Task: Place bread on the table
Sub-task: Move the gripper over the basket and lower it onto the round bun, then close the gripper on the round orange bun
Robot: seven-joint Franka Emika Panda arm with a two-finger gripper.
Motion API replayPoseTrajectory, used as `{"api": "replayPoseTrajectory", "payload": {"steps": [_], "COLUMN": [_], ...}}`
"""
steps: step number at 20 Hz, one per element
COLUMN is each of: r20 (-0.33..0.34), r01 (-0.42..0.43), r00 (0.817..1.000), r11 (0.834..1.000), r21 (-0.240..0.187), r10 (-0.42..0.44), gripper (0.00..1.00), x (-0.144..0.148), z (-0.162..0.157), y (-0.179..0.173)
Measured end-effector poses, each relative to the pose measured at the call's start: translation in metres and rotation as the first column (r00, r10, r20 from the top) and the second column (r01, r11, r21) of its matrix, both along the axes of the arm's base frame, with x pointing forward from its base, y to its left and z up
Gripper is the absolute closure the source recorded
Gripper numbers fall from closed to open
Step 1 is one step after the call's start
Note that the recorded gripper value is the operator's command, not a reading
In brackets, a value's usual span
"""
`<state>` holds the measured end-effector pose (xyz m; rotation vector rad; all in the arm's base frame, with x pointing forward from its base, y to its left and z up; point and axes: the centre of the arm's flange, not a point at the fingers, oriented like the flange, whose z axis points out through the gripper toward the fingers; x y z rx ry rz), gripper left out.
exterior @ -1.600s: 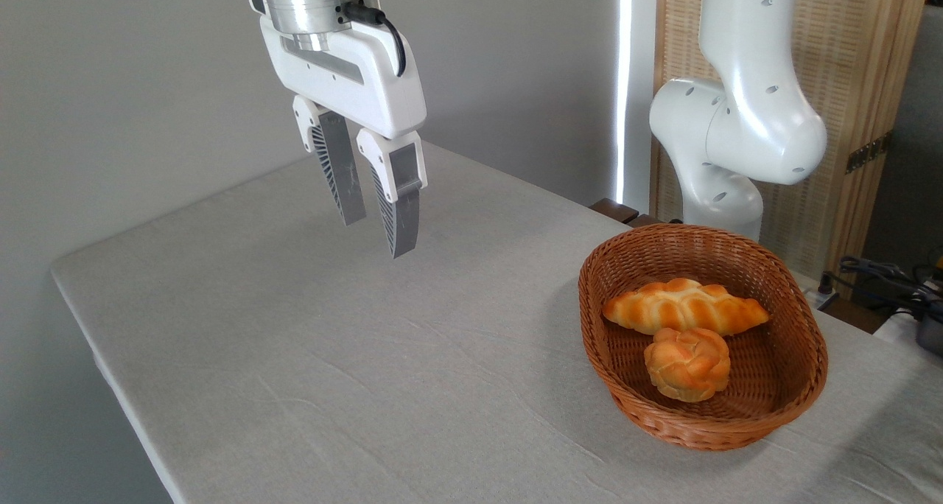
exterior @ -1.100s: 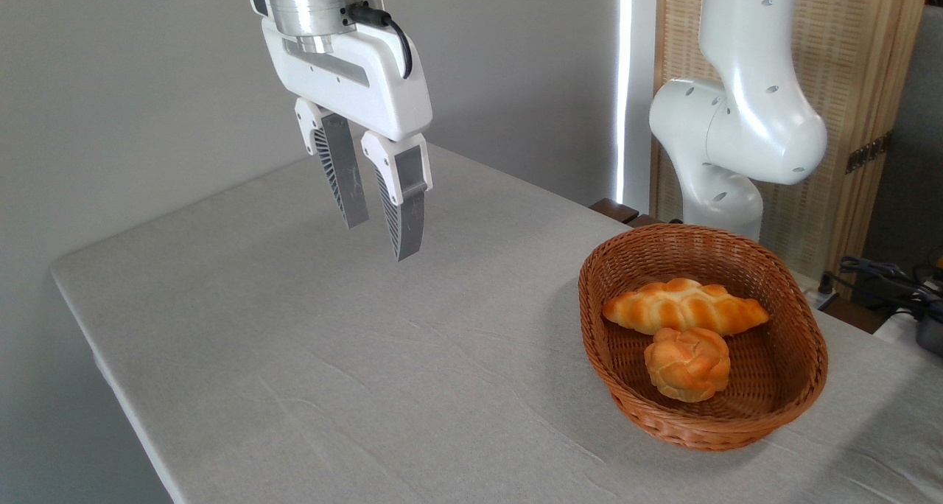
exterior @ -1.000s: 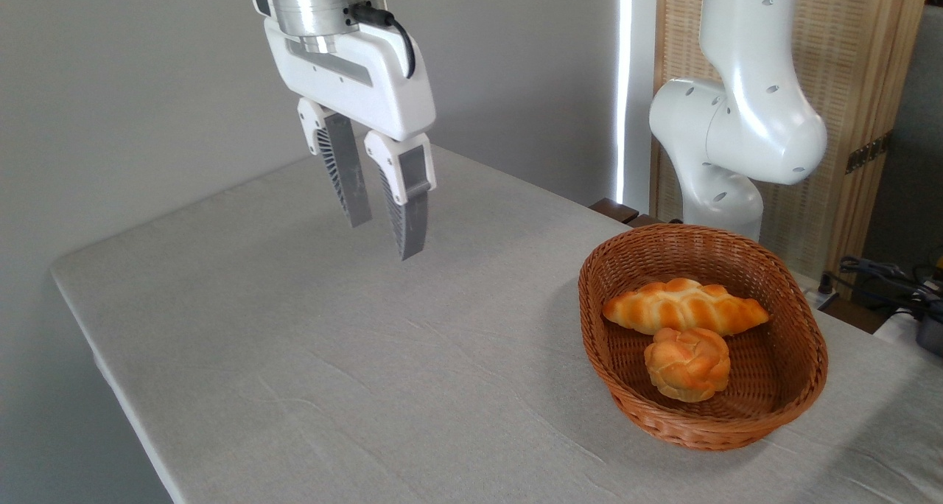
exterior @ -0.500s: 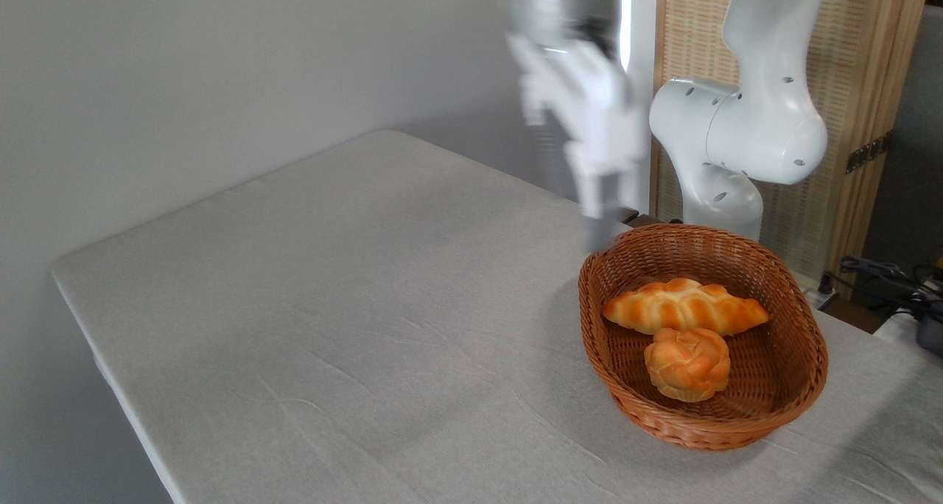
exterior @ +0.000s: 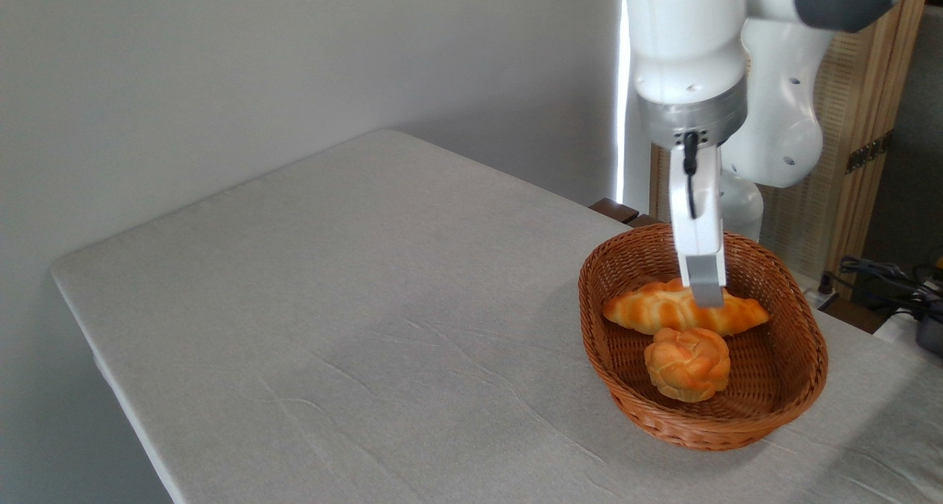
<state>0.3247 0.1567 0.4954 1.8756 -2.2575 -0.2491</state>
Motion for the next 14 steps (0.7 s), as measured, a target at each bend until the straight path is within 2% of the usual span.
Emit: {"api": "replayPoseTrajectory", "payload": {"steps": [2, 4, 10, 12, 14], "r20": [0.057, 0.108, 0.114, 0.113, 0.111], "r01": [0.021, 0.019, 0.017, 0.024, 0.03], "r00": [0.998, 0.994, 0.993, 0.993, 0.993], "r11": [0.999, 0.998, 0.999, 0.999, 0.998], "r21": [0.046, 0.055, 0.051, 0.049, 0.047], "r10": [-0.024, -0.025, -0.022, -0.029, -0.035], "gripper": [0.0, 0.0, 0.01, 0.14, 0.43], "x": [0.01, 0.018, 0.021, 0.021, 0.02], "z": [-0.006, -0.014, -0.046, -0.053, -0.057], "y": [0.002, 0.008, 0.014, 0.011, 0.008]}}
